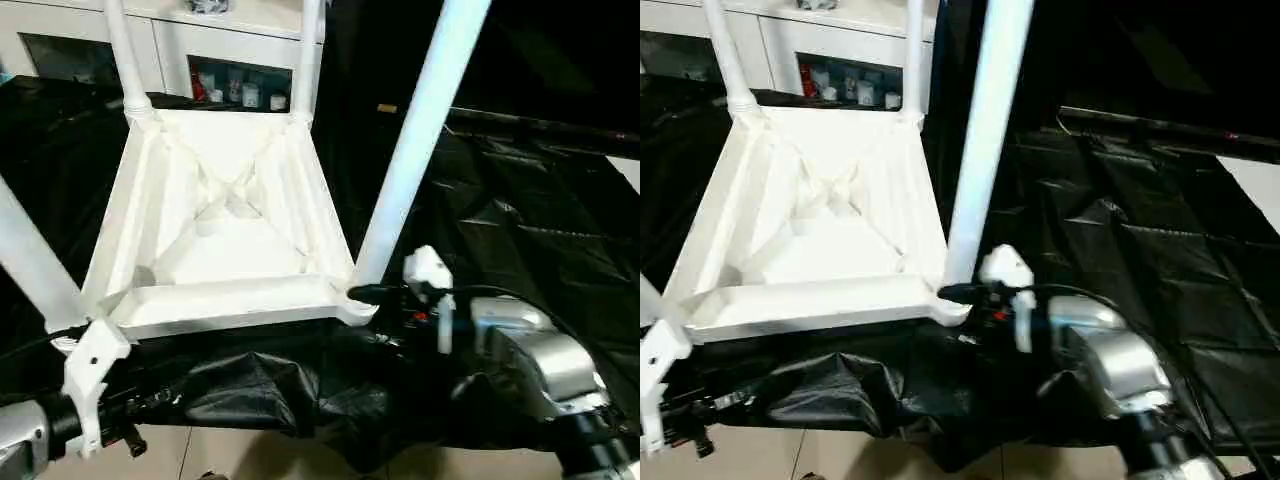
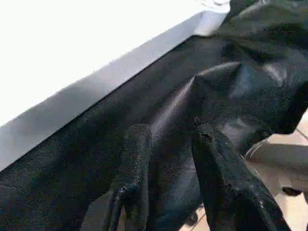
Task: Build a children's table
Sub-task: Rotate leg to tighten, then rotate table base
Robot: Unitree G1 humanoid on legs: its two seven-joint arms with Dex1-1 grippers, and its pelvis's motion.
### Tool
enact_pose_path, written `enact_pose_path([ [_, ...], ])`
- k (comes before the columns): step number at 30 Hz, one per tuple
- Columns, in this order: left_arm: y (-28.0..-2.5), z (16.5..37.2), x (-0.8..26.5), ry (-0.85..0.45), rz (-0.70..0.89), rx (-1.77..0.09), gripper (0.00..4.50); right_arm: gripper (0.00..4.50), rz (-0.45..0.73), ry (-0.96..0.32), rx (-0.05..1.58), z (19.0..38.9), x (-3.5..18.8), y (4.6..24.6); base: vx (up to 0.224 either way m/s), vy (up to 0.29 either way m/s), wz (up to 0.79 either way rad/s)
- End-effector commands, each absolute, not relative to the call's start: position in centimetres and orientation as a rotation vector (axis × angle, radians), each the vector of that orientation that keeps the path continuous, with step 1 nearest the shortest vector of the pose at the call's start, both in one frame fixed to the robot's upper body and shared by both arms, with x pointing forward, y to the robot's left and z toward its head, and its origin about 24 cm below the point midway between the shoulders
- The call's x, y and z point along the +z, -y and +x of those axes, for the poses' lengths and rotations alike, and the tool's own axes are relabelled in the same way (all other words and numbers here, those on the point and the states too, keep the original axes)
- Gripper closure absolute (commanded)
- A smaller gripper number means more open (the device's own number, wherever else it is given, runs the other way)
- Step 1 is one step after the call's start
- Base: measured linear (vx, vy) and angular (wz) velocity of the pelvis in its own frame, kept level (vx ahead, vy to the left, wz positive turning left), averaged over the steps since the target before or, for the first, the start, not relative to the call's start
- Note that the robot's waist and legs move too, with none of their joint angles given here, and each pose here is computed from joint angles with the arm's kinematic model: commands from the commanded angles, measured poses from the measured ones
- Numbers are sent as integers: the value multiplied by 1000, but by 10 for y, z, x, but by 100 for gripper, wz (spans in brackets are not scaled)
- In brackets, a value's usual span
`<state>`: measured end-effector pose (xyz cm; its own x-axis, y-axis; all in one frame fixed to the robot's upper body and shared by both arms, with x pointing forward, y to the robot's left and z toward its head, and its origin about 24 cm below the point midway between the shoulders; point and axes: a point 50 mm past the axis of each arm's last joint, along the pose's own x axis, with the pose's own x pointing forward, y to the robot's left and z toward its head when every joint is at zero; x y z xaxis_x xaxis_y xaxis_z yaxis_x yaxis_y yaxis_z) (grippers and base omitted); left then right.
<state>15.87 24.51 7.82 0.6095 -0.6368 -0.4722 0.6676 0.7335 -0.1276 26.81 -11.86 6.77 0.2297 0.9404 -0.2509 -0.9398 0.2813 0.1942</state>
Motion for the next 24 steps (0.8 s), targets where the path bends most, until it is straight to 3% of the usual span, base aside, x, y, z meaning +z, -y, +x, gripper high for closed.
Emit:
enact_pose_path([
  [1, -243, 158, 82, -498, 67, -760, 290, 75, -40, -369, 1289, 269, 67, 123, 0, 0, 0],
  [9, -247, 149, 77, -500, 59, -736, 290, 75, -89, -393, 1282, 270, 60, 129, 0, 0, 0],
  [17, -254, 144, 75, -507, 70, -710, 290, 75, -146, -369, 1222, 277, 56, 120, 0, 0, 0],
  [24, -262, 154, 85, -468, 94, -668, 290, 75, -153, -338, 1192, 280, 58, 115, 0, 0, 0],
])
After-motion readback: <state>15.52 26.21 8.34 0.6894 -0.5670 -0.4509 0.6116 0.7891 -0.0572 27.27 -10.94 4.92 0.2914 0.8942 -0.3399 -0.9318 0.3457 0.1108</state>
